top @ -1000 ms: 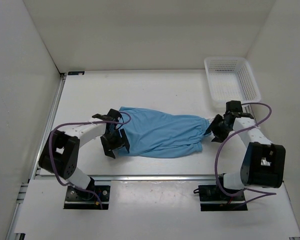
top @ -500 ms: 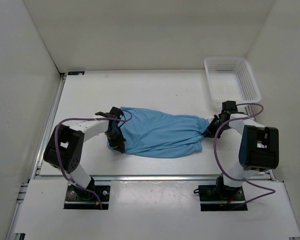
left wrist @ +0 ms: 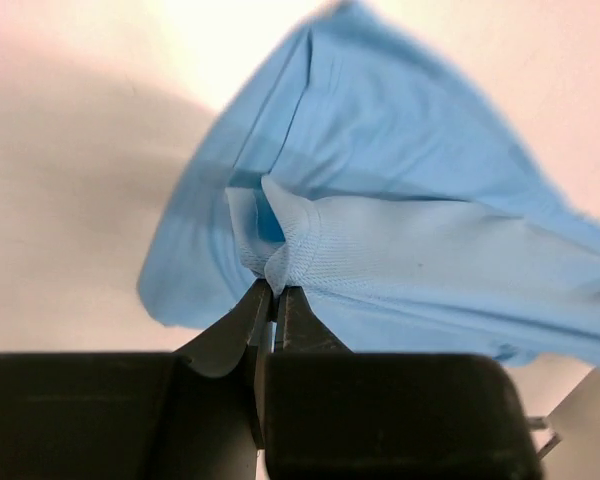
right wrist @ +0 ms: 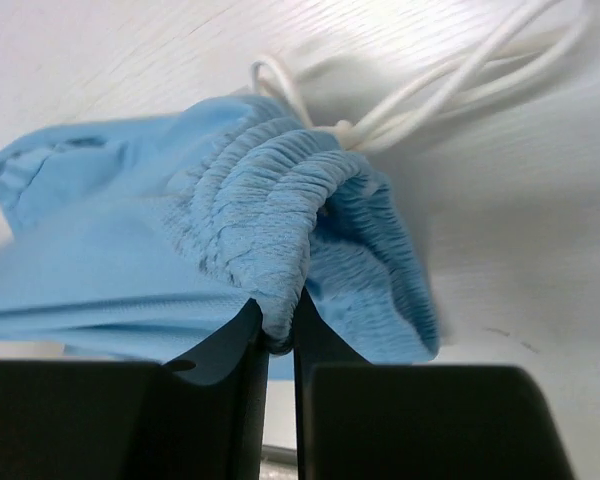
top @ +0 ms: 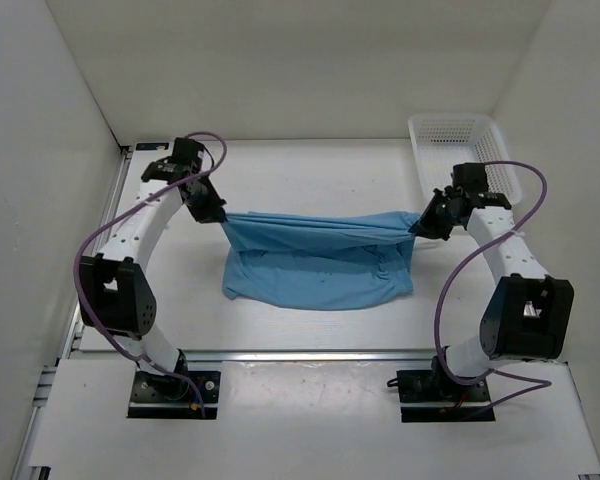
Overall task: Fold and stack the shorts
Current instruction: Fold the shorts
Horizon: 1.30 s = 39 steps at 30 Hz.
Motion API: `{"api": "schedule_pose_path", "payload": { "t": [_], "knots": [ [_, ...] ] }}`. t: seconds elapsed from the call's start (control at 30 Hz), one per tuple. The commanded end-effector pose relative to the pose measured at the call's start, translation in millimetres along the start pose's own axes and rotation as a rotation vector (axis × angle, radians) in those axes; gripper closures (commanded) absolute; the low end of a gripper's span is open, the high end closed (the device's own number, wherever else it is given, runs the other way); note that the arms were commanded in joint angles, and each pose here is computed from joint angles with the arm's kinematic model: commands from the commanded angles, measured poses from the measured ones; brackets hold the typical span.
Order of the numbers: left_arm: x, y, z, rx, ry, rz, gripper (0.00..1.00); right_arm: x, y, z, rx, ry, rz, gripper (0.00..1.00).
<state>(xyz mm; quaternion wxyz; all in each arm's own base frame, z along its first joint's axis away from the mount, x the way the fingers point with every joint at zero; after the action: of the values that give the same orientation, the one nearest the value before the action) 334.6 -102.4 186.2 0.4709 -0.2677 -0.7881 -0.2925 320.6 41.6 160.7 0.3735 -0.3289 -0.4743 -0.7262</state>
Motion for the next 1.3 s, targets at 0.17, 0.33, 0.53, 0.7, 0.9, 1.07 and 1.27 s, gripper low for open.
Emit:
{"api": "schedule_pose_path", "payload": {
  "t": [0.17, 0.33, 0.53, 0.7, 0.9, 1.07, 1.27],
  "knots": [
    [27, 50, 7, 0.013, 0.016, -0.085, 0.89, 46, 2, 25, 0.128, -0.028, -0.052, 0.99],
    [11, 39, 22, 0.025, 0.042, -0.028, 0.89, 50, -24, 19, 0.140, -0.042, -0.018, 0.99],
    [7, 20, 41, 0.028, 0.057, -0.003, 0.89, 45, -79, -1, 0.080, -0.076, 0.068, 0.99],
    [-13, -11, 74, 0.047, 0.098, 0.062, 0.89, 22, -135, -18, 0.035, -0.087, 0.166, 0.99],
    [-46, -30, 93, 0.072, 0.160, 0.130, 0.89, -6, -170, -20, 0.008, -0.103, 0.280, 0.59],
    [-42, -33, 89, 0.045, 0.134, 0.139, 0.30, 11, -148, -17, 0.006, -0.148, 0.197, 0.37],
    [-22, -38, 84, 0.041, 0.073, 0.115, 0.04, 29, -142, -12, -0.038, -0.148, 0.129, 0.17]
  ]
}}
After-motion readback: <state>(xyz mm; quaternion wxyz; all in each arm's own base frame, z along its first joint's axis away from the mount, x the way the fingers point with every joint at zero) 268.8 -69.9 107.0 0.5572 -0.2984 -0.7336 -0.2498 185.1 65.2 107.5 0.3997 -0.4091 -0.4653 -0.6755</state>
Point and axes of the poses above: each gripper's point midway between its finger pads, its own x axis back along the fingers, its own z axis along the line the jaws close on, y = z × x, the point moved 4 cm from there along x, back along the fingers, and after that the axes turned 15 degrees about x, right-handed, at the moved point
